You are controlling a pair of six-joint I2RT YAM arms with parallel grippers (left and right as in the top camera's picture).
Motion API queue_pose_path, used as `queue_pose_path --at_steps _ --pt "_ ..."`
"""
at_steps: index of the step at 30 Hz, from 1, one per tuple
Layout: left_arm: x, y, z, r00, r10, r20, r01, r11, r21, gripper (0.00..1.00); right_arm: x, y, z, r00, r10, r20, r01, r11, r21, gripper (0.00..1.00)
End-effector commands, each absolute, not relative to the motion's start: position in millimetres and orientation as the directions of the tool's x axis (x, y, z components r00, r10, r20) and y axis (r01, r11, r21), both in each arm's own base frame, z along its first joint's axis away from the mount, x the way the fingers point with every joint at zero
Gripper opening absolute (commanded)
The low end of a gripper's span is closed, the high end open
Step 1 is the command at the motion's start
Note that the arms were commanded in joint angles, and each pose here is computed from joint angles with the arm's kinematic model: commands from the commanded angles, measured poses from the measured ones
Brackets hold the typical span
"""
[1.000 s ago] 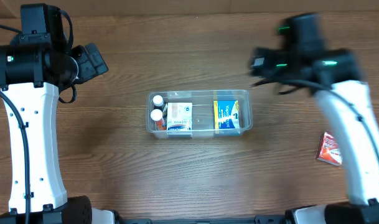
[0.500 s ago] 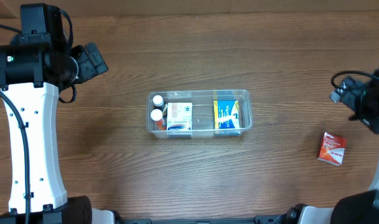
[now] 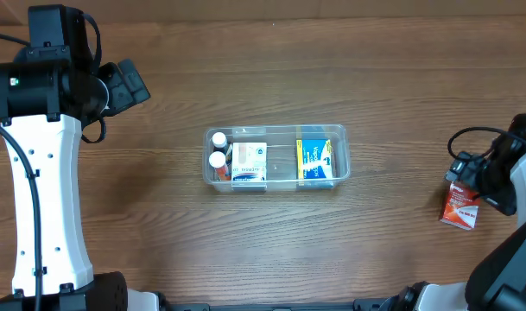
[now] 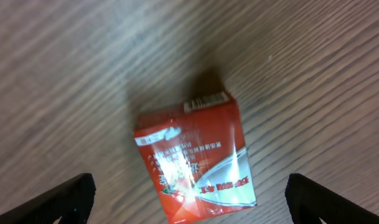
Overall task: Pack container
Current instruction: 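Move the right gripper over to the red medicine box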
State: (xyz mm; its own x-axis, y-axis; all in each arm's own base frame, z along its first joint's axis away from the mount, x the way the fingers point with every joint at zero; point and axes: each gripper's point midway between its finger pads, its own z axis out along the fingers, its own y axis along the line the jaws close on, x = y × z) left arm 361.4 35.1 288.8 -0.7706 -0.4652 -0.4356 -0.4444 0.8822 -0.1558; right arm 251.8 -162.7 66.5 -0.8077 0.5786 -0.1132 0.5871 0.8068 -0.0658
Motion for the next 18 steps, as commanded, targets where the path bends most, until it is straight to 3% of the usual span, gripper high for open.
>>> queue_pose_path --at_steps 1,12,18 --pt "362 34 299 -0.765 -0.446 -0.464 -0.421 0.892 -0.163 1.0 247 -163 51 -0.825 0.56 -0.069 0.564 0.822 -0.079 1.0" --pt "362 34 299 -0.768 -0.44 -0.465 -0.416 0.895 -0.16 1.0 234 -155 4 -0.825 0.56 0.075 0.554 0.828 -0.088 1.0" --pt "362 34 299 -0.768 -0.44 -0.465 -0.416 0.895 -0.16 1.0 237 -155 1 -0.825 0.56 0.071 0.555 0.828 -0.078 0.99"
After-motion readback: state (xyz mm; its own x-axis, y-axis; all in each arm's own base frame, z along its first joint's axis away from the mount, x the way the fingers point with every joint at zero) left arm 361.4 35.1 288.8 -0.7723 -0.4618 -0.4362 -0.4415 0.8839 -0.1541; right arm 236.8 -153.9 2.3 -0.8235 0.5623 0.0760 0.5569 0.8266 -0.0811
